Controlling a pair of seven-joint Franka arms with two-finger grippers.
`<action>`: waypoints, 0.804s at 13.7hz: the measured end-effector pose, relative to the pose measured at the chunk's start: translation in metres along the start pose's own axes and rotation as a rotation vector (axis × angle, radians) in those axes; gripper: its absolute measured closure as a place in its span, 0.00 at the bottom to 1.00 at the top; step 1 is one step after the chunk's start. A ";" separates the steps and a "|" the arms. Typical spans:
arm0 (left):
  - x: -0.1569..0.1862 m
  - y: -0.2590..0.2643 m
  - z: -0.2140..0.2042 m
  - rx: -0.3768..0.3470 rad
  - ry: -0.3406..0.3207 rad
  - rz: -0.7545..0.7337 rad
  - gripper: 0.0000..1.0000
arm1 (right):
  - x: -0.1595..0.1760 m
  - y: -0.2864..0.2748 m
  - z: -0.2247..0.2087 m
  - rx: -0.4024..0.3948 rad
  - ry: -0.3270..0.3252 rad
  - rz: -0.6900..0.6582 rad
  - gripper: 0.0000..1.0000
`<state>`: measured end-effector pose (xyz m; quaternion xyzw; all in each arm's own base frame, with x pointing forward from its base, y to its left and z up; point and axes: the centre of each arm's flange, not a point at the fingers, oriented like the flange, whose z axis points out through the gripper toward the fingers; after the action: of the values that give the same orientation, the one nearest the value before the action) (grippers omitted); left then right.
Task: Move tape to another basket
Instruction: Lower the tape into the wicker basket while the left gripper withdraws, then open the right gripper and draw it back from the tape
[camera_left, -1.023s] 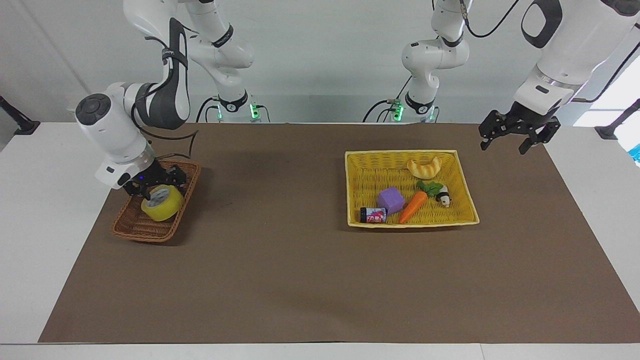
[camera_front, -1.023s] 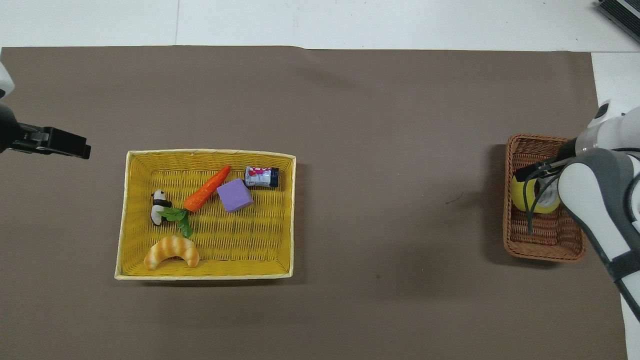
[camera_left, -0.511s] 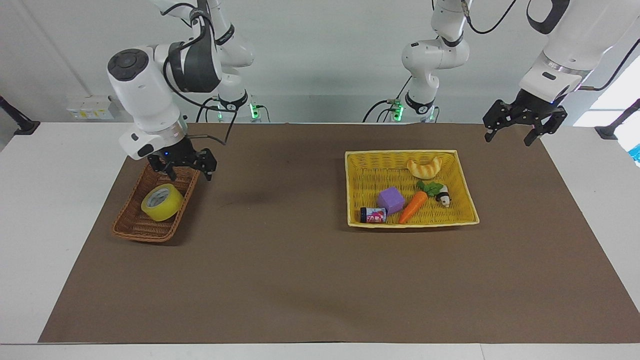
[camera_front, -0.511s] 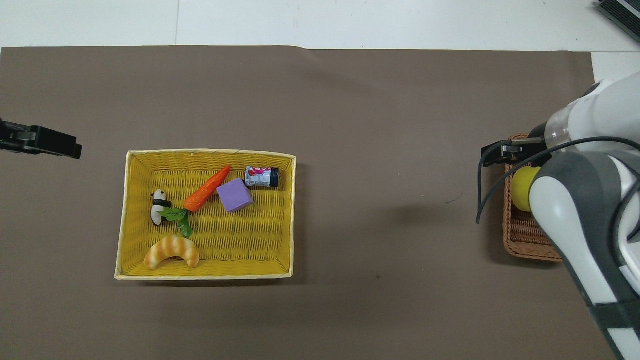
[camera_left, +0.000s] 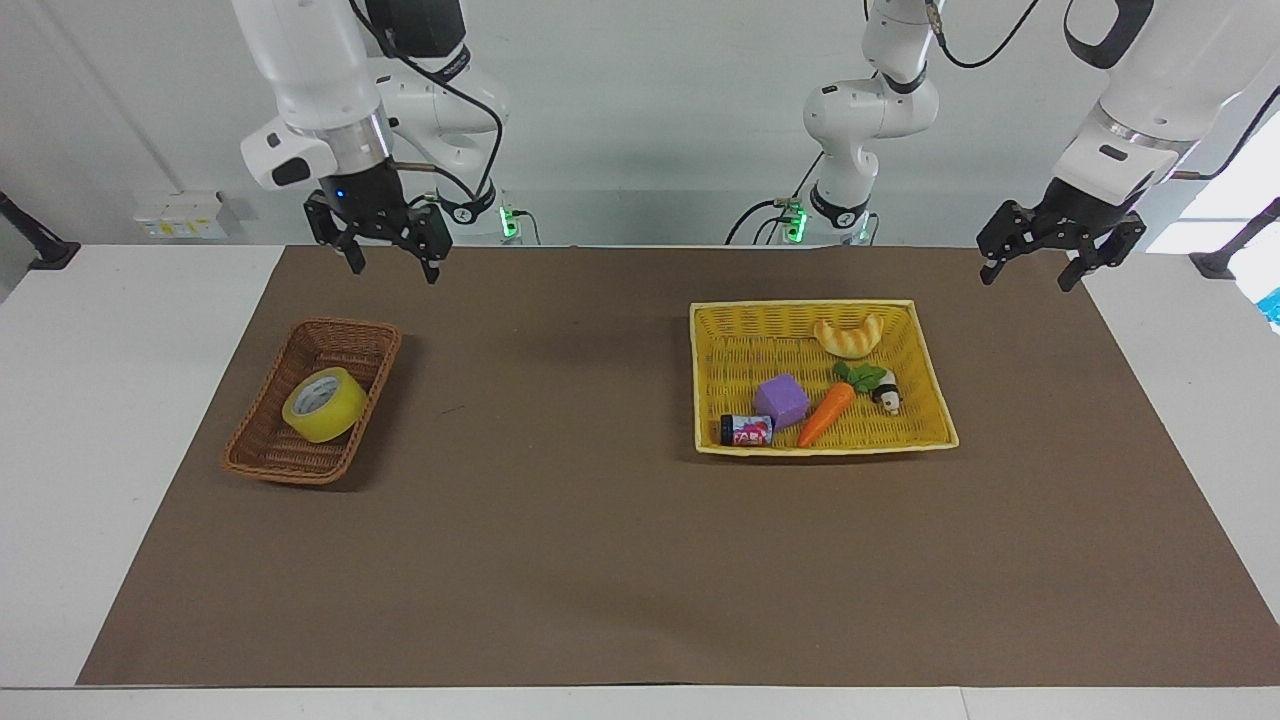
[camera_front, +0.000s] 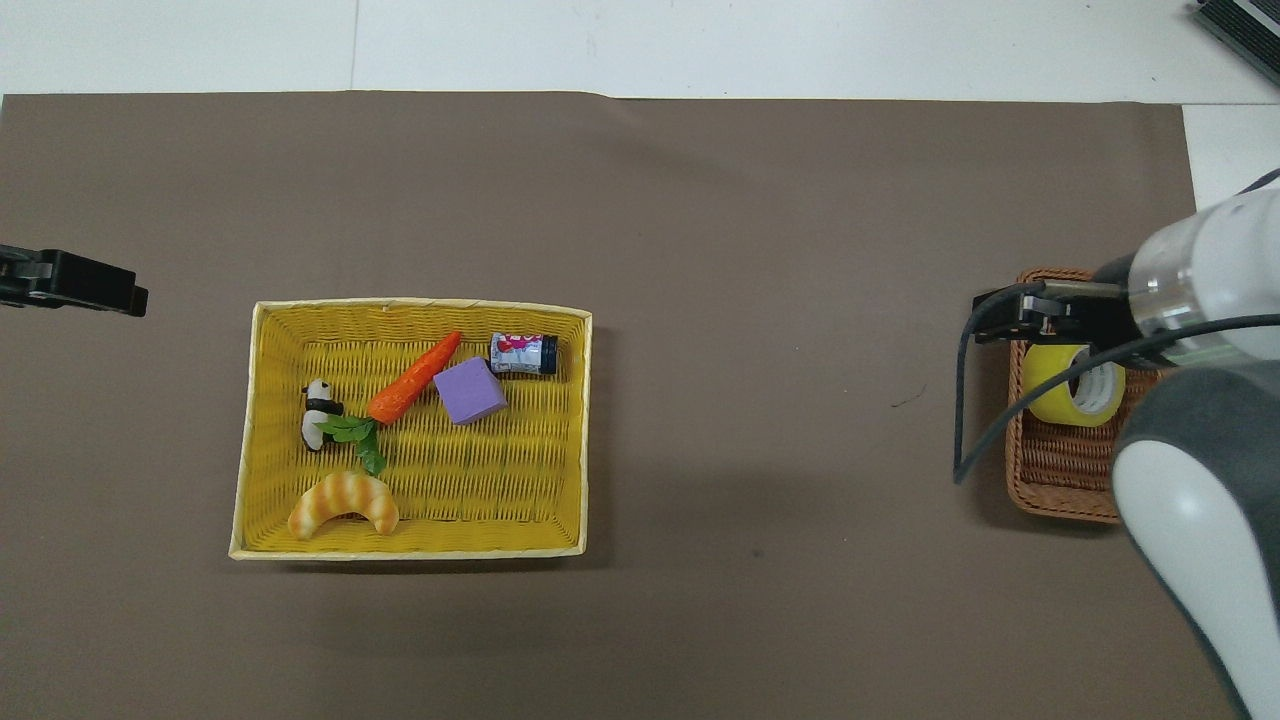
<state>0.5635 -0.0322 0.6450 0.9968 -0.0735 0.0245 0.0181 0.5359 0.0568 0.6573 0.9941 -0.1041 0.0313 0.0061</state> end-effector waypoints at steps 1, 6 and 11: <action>0.000 0.000 0.000 0.000 0.000 0.000 0.00 | -0.002 0.011 -0.016 -0.001 0.000 0.019 0.00; 0.000 0.000 0.000 0.000 -0.001 0.000 0.00 | -0.022 0.044 -0.030 -0.001 -0.040 0.067 0.00; 0.000 0.000 0.000 0.000 -0.001 0.000 0.00 | -0.031 0.034 -0.027 -0.009 -0.023 -0.044 0.00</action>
<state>0.5634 -0.0322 0.6449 0.9968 -0.0736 0.0239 0.0181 0.4972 0.0299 0.6821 0.9964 -0.0822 0.0191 0.0101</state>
